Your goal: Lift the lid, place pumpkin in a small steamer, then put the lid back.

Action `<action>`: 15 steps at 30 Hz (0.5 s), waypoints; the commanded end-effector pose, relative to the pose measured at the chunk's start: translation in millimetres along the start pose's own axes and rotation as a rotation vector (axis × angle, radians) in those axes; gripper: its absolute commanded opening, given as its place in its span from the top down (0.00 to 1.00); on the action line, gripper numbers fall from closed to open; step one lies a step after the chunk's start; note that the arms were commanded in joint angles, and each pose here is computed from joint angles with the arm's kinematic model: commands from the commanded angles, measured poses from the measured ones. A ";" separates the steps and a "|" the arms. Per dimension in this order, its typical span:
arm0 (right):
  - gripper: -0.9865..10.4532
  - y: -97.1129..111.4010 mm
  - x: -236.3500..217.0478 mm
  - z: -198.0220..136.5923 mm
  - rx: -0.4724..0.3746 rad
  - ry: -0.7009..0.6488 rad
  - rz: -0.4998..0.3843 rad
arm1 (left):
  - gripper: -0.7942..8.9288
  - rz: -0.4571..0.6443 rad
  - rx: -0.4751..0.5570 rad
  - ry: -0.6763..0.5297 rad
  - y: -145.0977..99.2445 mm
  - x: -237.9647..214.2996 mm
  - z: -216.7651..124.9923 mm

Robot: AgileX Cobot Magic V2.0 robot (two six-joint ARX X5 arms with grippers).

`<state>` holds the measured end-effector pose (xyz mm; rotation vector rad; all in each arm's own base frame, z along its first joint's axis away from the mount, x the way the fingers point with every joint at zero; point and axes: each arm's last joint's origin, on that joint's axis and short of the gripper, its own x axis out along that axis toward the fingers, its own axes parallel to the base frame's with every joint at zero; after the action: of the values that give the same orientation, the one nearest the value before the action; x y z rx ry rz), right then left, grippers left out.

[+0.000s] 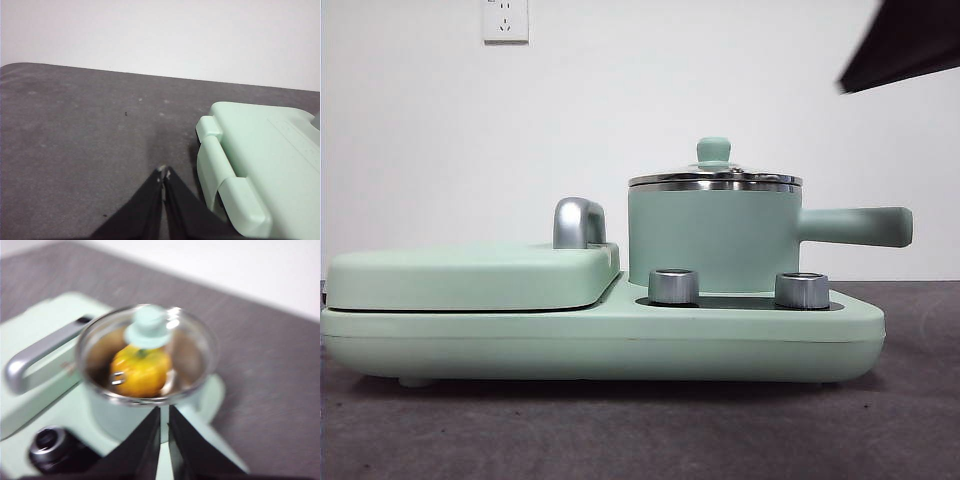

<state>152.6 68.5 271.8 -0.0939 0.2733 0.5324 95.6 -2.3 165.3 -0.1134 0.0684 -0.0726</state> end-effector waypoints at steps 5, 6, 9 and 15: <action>0.89 -14.5 -33.2 -57.2 0.023 -0.126 -0.179 | 0.91 0.006 0.015 0.008 1.0 1.6 -5.6; 0.89 -15.9 -36.5 -62.7 0.025 -0.139 -0.203 | 0.91 0.006 0.015 0.008 1.0 1.6 -5.6; 0.89 -19.3 -45.9 -78.1 0.027 -0.181 -0.280 | 0.91 0.006 0.015 0.008 1.0 1.6 -5.6; 0.89 -25.0 -54.6 -97.7 0.023 -0.230 -0.398 | 0.91 0.006 0.015 0.008 1.0 1.6 -5.6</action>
<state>97.6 5.7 196.5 -0.0540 0.0356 0.1510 95.6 -2.3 165.3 -0.1134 0.0684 -0.0726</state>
